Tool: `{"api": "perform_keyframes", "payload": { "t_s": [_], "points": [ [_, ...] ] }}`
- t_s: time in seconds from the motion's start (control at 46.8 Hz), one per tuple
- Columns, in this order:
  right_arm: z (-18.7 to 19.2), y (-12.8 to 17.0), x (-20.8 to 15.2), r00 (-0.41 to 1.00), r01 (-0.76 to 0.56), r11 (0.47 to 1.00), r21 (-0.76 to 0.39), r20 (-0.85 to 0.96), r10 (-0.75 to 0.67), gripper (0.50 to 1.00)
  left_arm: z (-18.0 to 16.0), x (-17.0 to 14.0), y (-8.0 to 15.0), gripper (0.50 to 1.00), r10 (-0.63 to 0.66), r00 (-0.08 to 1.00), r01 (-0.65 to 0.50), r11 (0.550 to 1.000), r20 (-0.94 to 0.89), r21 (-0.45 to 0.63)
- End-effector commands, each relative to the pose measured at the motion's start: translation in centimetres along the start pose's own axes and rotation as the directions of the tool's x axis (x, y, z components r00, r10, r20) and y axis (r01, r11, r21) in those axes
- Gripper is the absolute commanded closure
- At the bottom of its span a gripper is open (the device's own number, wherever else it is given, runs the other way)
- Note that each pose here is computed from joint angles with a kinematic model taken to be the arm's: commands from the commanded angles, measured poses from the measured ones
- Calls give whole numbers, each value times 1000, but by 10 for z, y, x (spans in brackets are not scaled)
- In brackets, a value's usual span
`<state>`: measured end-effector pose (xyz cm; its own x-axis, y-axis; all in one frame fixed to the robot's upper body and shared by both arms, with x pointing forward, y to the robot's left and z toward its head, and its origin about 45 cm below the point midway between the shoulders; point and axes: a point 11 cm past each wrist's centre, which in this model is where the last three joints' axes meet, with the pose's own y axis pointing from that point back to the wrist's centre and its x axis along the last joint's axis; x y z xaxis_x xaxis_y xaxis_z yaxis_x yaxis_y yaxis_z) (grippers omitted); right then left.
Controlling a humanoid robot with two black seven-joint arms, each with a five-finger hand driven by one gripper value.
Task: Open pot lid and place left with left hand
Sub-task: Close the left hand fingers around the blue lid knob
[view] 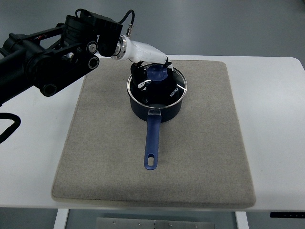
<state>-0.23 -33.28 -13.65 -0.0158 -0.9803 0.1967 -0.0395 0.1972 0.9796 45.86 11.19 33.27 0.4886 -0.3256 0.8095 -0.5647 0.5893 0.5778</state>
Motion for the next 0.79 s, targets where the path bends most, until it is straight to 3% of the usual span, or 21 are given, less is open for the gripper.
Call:
{"api": "perform_keyframes", "payload": {
  "t_s": [0.0, 0.363, 0.768],
  "points": [
    [0, 0, 0, 1000, 0, 1000, 0, -1, 0, 585, -1, 1, 1, 647, 3, 1000, -3, 1000, -1, 1],
    [0, 0, 0, 1000, 0, 1000, 0, -1, 0, 585, 1, 7, 3, 647, 16, 1000, -16, 1000, 2, -3],
    [0, 0, 0, 1000, 0, 1000, 0, 1, 0, 585, 0, 6, 2, 712, 12, 1000, -12, 1000, 5, 1]
  ]
}}
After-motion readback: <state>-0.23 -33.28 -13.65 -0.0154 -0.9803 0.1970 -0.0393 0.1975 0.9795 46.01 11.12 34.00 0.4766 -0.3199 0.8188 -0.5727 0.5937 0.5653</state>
